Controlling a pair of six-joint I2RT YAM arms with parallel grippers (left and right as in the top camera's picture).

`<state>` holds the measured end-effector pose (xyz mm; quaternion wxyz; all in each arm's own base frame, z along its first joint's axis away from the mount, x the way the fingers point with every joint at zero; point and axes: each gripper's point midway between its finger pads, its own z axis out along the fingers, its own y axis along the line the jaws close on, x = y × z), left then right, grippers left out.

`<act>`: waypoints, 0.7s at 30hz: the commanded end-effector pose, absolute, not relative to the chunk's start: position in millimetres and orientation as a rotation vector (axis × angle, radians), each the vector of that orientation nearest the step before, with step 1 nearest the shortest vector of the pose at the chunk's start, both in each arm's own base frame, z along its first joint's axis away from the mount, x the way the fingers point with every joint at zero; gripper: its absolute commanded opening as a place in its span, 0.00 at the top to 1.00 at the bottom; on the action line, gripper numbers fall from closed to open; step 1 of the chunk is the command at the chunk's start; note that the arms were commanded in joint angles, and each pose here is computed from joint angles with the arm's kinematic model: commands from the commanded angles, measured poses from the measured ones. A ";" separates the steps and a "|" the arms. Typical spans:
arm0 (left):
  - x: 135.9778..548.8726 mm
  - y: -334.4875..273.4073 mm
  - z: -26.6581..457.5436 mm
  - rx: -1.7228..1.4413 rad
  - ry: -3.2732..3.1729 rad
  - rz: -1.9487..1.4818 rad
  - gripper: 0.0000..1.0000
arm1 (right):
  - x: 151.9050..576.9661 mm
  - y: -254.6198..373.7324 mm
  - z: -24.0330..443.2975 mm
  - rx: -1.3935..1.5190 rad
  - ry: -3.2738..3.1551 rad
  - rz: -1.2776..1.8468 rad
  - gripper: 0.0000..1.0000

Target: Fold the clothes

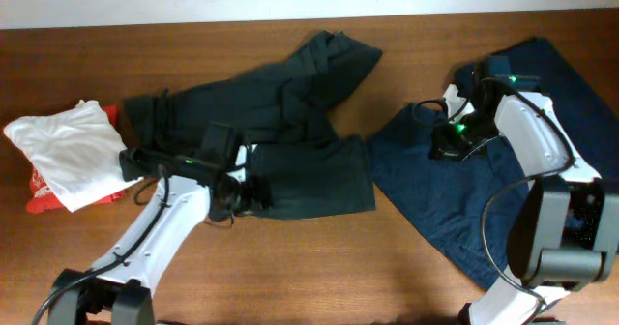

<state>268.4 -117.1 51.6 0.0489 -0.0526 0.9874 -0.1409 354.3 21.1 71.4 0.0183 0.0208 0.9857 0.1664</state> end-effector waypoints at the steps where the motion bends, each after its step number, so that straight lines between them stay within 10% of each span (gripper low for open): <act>1: 249.4 -128.7 38.1 -0.107 3.049 -0.515 0.13 | 353.6 33.8 63.5 0.012 3.079 0.570 0.89; 16: 251.7 -134.6 -18.4 -0.731 3.018 -0.588 0.23 | 353.4 34.0 63.1 0.011 3.081 0.570 0.87; 21: 252.4 -133.3 -27.9 -0.762 3.034 -0.605 1.00 | 353.5 32.8 62.7 0.012 3.082 0.561 0.86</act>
